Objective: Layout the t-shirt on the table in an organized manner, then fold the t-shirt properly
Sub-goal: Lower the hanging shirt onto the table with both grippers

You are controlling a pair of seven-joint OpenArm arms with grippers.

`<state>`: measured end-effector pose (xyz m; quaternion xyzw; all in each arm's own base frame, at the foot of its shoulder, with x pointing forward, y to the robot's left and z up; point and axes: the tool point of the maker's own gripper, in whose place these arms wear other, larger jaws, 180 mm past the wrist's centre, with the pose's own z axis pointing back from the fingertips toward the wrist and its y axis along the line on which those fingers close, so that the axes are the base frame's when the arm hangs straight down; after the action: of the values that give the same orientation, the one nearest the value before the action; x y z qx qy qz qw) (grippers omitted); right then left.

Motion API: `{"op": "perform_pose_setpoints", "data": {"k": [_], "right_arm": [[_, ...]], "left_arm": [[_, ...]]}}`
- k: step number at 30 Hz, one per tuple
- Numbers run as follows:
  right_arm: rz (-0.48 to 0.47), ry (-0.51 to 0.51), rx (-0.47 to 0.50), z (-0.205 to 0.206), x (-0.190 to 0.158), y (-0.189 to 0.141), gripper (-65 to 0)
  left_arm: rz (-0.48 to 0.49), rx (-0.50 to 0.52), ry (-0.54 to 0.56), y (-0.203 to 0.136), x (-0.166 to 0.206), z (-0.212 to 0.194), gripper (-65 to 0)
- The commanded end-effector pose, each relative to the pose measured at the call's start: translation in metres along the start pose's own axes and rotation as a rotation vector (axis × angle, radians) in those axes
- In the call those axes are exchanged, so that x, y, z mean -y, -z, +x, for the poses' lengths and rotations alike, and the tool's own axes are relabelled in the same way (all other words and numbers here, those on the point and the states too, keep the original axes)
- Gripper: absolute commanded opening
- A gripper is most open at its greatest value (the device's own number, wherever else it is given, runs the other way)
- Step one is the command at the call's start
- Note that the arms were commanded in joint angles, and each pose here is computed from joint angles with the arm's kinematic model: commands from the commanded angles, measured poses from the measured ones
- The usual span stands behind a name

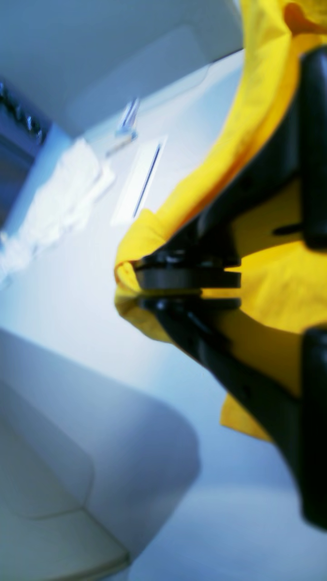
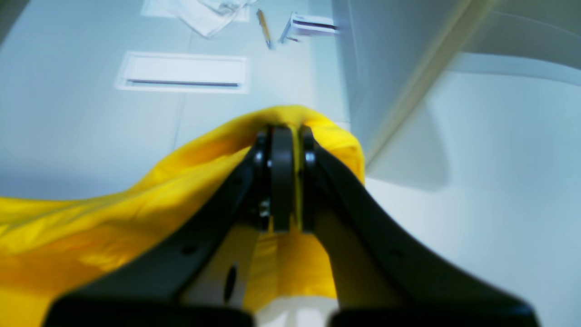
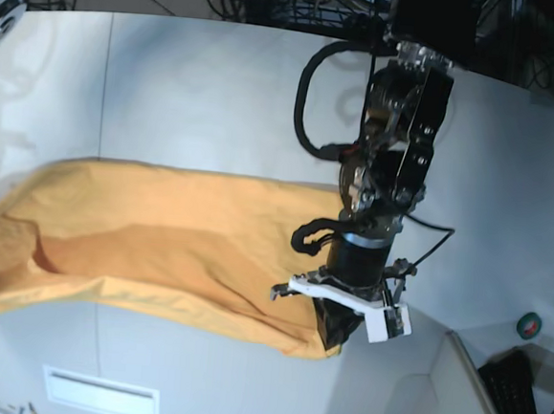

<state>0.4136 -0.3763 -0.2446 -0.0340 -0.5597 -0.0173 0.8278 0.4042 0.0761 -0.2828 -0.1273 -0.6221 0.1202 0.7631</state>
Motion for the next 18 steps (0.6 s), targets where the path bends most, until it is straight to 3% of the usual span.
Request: {"op": "perform_pose_setpoints", "data": {"k": [1,7,11,12,15,17,18], "right_arm": [[0.009,-0.005,0.094,0.037,0.004,0.005,-65.0],[0.100,0.105,0.188,0.059,-0.018,0.057,-65.0],[0.149,0.122,0.117,0.039,-0.034,0.087,-65.0],[0.155,0.110,0.089,0.032,-0.036,0.091,-60.2],[0.181,0.072,0.054,0.017,-0.048,0.098,-30.9],[0.182,0.070,0.045,0.007,-0.049,0.097,-16.7],[0.181,0.068,0.036,0.002,-0.048,0.096,-13.2]], "left_arm": [[-0.020,0.067,0.004,0.011,0.010,0.021,-65.0],[0.037,0.048,0.033,0.060,0.002,0.030,-65.0],[0.114,0.024,0.029,0.086,-0.025,0.035,-65.0],[0.140,0.022,0.016,0.090,-0.035,0.037,-65.0],[0.202,0.018,-0.020,0.096,-0.059,0.040,-65.0],[0.232,0.014,-0.037,0.095,-0.071,0.039,-44.3],[0.241,0.013,-0.042,0.094,-0.076,0.038,-33.7]]}}
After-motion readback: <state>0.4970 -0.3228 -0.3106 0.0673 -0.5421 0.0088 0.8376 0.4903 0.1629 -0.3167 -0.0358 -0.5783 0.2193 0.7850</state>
